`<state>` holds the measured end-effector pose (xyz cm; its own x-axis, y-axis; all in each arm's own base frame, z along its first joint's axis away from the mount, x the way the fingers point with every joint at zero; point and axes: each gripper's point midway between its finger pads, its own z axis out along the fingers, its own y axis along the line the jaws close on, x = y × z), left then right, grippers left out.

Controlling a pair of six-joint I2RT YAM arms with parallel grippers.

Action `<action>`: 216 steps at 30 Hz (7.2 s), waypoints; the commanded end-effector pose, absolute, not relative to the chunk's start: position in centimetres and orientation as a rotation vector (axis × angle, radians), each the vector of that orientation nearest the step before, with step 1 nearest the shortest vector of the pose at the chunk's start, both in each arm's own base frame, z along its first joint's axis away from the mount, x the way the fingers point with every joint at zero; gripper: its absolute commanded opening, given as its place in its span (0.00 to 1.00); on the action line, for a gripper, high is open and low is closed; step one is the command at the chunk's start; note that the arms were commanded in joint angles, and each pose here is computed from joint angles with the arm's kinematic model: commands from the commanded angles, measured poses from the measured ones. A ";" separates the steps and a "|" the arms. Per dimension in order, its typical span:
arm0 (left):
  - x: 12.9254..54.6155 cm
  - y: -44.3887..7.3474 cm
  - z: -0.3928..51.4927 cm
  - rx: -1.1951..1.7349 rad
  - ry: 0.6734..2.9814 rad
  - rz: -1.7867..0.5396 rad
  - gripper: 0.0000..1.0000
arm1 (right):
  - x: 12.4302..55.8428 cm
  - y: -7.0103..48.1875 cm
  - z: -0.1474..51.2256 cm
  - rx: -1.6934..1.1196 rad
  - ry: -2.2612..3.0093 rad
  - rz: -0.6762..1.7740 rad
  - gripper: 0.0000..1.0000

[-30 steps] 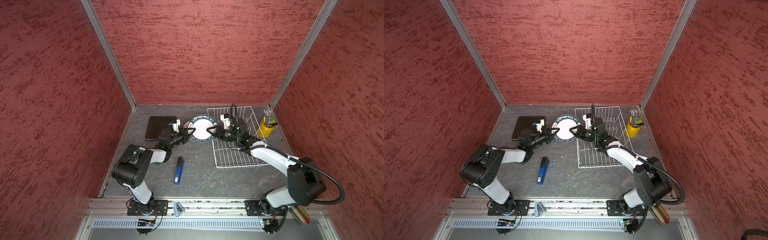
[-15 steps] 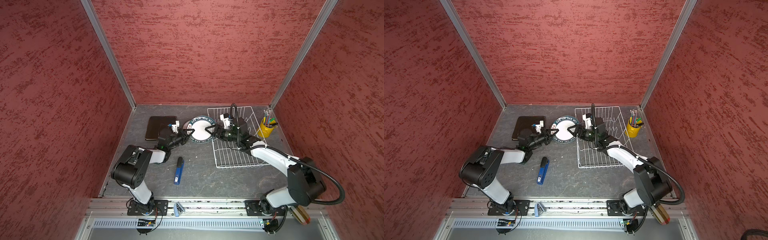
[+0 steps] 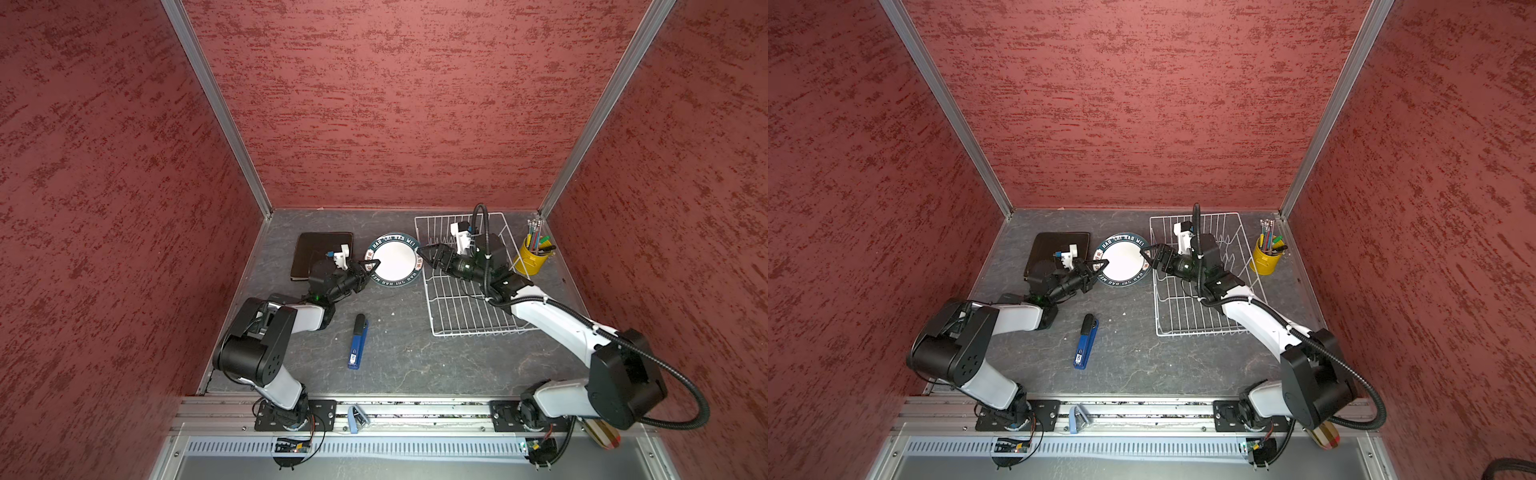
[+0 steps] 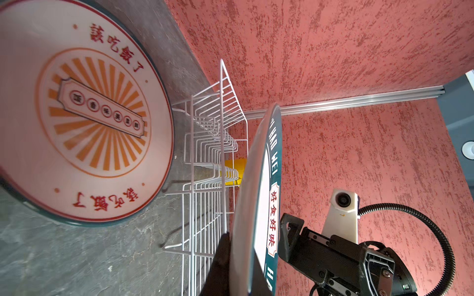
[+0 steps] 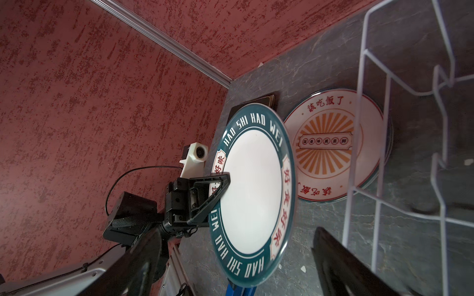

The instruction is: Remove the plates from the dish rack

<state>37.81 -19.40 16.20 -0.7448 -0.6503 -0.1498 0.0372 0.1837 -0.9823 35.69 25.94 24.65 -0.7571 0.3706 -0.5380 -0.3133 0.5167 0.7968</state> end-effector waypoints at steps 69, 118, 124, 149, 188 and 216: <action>48.2 -18.4 7.9 -0.502 2.247 -1.196 0.00 | 36.1 21.7 23.6 0.081 2.060 0.964 0.96; 47.4 -17.6 8.4 -0.303 2.488 -0.572 0.64 | 35.8 21.1 23.2 0.080 2.067 0.933 0.97; 46.9 -17.6 8.6 -0.267 2.516 -0.498 0.64 | 35.5 20.9 23.1 0.083 2.066 0.931 0.97; 43.8 -14.9 15.2 -0.186 2.333 -0.302 0.99 | 35.6 18.9 22.7 0.117 2.052 0.808 0.99; 36.9 -5.6 20.1 0.008 1.599 0.171 0.99 | 35.2 -5.0 17.3 0.345 1.541 -0.260 0.99; 34.5 0.5 16.3 -0.110 1.562 0.107 1.00 | 36.3 -3.1 14.7 0.209 1.563 -0.166 0.99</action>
<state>34.03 0.92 15.25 -0.0559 -0.0021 -0.9984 -0.1682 0.9857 0.0073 36.10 -2.60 16.70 0.0790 0.0444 -0.9959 0.2116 0.9755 0.0603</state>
